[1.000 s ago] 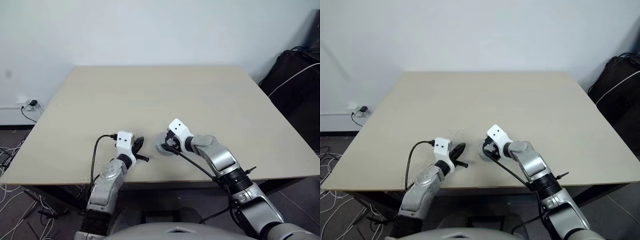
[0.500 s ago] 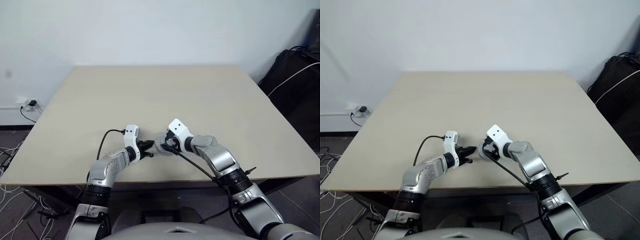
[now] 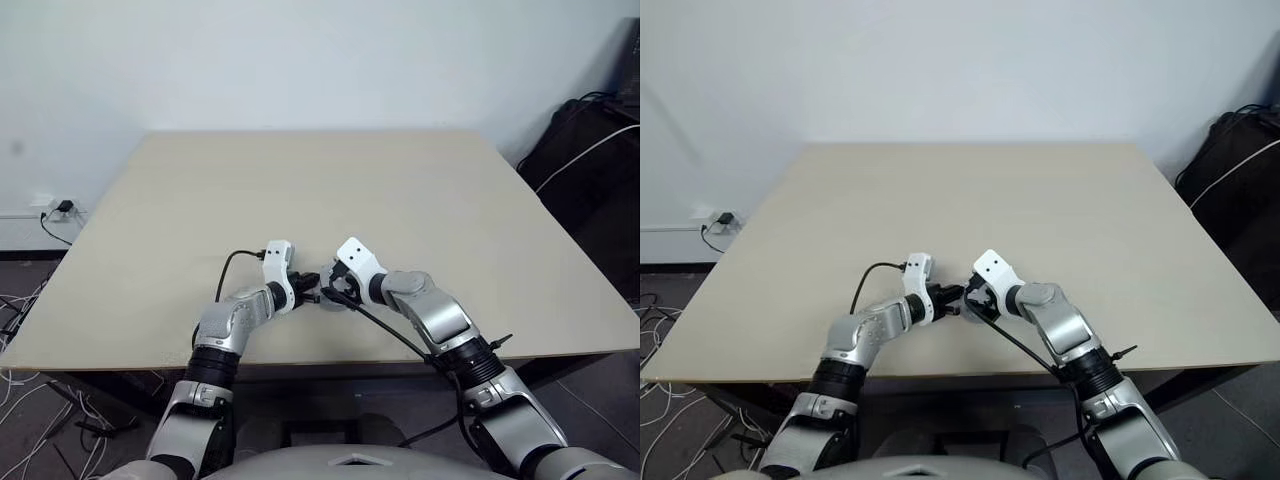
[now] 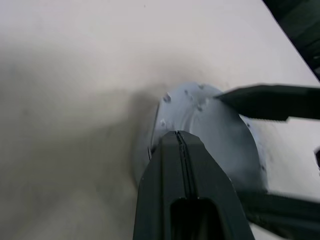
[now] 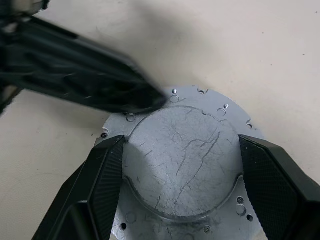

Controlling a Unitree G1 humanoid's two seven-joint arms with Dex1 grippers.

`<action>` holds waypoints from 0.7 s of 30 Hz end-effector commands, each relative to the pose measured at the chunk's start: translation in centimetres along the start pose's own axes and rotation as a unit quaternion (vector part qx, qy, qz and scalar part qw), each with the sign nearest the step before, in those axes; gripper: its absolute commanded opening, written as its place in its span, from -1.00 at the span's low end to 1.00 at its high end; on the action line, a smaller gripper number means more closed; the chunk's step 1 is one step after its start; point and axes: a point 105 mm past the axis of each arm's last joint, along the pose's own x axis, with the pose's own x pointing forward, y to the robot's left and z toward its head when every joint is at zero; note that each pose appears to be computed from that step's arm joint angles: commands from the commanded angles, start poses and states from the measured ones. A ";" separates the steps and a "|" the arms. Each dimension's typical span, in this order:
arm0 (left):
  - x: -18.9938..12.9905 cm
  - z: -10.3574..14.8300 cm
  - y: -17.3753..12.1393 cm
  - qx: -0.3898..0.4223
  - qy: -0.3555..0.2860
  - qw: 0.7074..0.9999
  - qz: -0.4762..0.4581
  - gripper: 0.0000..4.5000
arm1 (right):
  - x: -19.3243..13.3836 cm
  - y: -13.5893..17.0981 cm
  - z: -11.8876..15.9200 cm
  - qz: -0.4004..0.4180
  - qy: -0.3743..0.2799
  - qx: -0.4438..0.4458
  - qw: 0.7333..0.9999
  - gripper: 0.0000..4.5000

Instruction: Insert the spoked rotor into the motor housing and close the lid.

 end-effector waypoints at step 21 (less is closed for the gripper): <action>0.8 -1.6 -1.3 -0.009 0.050 0.998 -0.030 -1.00 | -1.4 -0.3 -2.6 -0.017 0.029 0.019 0.999 0.99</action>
